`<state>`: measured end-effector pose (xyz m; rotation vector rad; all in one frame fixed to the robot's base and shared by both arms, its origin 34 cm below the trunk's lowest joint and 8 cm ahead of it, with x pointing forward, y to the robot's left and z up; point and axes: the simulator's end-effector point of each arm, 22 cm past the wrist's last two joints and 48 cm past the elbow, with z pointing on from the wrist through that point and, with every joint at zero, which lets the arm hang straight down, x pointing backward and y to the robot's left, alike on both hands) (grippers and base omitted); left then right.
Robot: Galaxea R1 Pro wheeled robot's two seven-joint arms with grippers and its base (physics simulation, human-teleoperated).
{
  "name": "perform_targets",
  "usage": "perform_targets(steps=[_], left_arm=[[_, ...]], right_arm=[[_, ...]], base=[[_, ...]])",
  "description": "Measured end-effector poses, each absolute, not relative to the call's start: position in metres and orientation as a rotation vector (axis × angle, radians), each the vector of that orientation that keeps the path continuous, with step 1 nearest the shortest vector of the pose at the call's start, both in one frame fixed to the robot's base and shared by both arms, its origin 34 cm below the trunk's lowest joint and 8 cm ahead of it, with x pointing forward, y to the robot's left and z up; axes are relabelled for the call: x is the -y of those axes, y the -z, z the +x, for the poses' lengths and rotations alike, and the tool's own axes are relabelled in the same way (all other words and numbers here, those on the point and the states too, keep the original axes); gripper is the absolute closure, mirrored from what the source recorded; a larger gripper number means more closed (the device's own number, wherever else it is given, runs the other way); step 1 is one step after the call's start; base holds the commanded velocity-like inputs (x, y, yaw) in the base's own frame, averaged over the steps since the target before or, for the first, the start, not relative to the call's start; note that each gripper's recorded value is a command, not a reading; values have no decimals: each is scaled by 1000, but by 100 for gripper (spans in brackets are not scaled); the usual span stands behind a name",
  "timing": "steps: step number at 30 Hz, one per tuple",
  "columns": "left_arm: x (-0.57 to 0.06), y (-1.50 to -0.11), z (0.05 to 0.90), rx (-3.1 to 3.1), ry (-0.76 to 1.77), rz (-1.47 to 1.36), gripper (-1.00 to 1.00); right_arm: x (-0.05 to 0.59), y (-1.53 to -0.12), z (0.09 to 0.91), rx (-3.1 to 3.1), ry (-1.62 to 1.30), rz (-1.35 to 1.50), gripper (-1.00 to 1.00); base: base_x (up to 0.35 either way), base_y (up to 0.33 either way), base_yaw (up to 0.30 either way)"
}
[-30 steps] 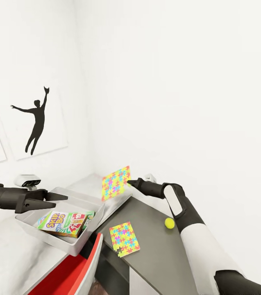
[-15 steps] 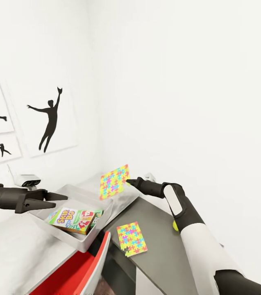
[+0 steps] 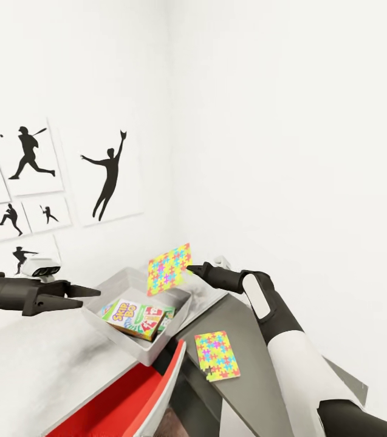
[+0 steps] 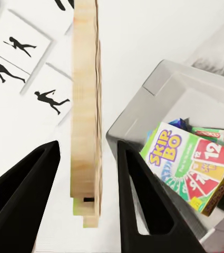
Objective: Put all the toys in the child's room - the three board games (two on the bed and one on the table), the two jigsaw puzzles on the table, and the tennis ball on the table - inside the toy box on the table in the child's room.
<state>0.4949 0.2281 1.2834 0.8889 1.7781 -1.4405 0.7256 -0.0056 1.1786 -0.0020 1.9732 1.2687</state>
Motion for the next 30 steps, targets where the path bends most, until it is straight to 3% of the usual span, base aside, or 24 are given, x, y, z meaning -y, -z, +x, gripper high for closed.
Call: perform_targets(steps=[30], left_arm=[[-229,-1282,496,-1784,1435,884,-100]], right_arm=[[7,-1185,724,-1935,-1314,-3,100]], base=[[0,0,278]])
